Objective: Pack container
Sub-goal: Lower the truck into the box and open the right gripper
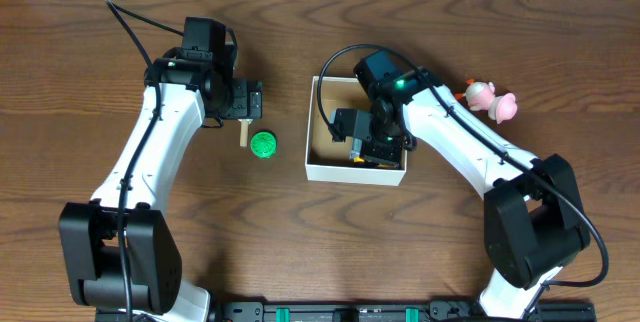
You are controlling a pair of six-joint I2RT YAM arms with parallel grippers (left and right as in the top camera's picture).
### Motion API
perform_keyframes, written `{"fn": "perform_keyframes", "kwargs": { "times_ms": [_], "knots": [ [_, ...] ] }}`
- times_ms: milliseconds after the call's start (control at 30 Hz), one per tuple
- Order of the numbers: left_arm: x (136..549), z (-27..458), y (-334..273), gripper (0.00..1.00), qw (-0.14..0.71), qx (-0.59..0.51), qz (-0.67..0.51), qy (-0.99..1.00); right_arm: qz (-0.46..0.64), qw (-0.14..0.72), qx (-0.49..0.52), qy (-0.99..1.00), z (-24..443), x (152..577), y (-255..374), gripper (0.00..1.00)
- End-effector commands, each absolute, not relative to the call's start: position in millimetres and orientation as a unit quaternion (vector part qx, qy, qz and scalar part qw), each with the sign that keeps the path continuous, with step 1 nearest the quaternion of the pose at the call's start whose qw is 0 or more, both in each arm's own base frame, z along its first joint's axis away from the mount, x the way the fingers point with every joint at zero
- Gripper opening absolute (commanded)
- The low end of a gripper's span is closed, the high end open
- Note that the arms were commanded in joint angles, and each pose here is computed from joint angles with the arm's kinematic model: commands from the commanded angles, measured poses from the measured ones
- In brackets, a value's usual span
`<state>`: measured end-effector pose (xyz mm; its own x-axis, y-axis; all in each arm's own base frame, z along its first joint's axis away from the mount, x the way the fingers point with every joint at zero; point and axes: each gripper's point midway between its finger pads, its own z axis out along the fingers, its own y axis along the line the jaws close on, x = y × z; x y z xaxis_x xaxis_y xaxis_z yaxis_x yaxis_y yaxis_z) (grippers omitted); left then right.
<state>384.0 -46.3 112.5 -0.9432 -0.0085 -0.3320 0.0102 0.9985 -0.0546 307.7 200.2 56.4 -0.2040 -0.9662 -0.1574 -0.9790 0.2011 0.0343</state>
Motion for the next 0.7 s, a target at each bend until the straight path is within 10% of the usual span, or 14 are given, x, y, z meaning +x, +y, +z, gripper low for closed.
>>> {"fn": "perform_keyframes", "kwargs": {
  "times_ms": [0, 167, 667],
  "knots": [
    [389.3, 116.3, -45.1, 0.98, 0.174, 0.005, -0.026, 0.984, 0.071, 0.05, -0.628, 0.773, 52.3, 308.0, 200.7, 0.66],
    [389.3, 116.3, -45.1, 0.98, 0.174, 0.005, -0.026, 0.984, 0.068, 0.065, -0.629, 0.772, 53.0, 314.1, 204.2, 0.95],
    [389.3, 116.3, -45.1, 0.98, 0.174, 0.005, -0.026, 0.984, -0.045, 0.174, -0.545, 0.819, 158.1, 392.0, 202.8, 0.95]
  ]
}}
